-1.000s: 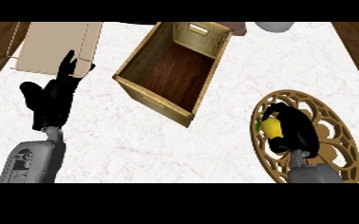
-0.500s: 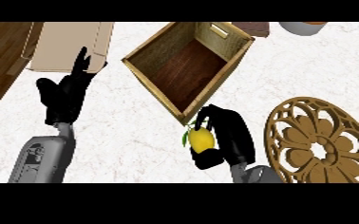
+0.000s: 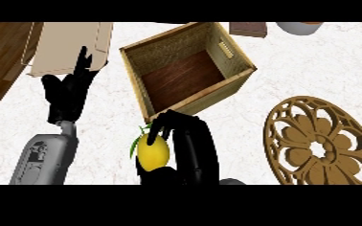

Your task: Pick the lemon from the placemat and place it in the basket

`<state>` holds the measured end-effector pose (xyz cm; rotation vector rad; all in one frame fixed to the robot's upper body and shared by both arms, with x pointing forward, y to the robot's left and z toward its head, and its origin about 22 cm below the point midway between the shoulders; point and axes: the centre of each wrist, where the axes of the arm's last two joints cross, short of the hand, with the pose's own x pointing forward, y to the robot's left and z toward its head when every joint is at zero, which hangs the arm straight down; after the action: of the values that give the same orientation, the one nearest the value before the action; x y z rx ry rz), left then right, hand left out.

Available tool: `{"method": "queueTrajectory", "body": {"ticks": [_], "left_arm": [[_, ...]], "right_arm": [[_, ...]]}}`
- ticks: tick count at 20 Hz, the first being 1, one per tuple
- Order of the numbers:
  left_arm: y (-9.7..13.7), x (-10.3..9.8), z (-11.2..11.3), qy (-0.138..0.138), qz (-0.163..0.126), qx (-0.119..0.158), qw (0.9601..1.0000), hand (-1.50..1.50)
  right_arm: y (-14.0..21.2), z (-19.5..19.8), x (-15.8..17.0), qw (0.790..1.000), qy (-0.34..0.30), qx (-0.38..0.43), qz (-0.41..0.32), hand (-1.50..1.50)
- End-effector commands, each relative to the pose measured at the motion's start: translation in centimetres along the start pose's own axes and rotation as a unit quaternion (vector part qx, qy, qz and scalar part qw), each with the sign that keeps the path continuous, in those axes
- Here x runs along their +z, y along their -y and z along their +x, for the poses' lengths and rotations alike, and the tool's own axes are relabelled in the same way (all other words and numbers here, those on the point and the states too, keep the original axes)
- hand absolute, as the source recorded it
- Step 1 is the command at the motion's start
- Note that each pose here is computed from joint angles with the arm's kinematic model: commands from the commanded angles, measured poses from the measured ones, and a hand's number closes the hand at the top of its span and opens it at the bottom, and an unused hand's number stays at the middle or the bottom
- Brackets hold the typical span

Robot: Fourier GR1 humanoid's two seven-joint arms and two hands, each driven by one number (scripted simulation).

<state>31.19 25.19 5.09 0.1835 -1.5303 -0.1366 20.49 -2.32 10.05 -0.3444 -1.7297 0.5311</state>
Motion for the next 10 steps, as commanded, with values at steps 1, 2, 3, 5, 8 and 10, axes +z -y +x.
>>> {"method": "queueTrajectory", "body": {"ticks": [1,2,3,5,8,10], "left_arm": [[-0.1,0.4,-0.8,-0.014,0.007,-0.005,0.9999,0.0],[-0.2,0.2,-0.6,-0.008,0.007,0.004,0.9999,0.0],[-0.5,0.0,-0.3,-0.003,0.012,-0.008,0.9999,0.0],[-0.5,-0.2,-0.2,-0.011,0.01,-0.007,0.9999,0.0],[-1.0,-0.1,-0.4,-0.008,0.014,-0.006,0.9999,0.0],[-0.3,-0.1,-0.3,-0.007,0.011,-0.001,0.9999,0.0]], "right_arm": [[-1.0,2.9,-0.1,0.999,0.012,-0.014,-0.027,1.5],[-1.0,3.4,-0.4,0.999,0.011,-0.018,-0.034,1.5],[-1.0,3.8,-0.9,0.999,0.011,-0.015,-0.041,1.5],[-0.9,5.1,-1.8,0.998,0.009,-0.019,-0.058,1.5],[0.4,7.1,-3.8,0.993,0.001,-0.053,-0.101,1.5],[1.0,8.4,-5.2,0.99,0.0,-0.065,-0.124,1.5]]}}
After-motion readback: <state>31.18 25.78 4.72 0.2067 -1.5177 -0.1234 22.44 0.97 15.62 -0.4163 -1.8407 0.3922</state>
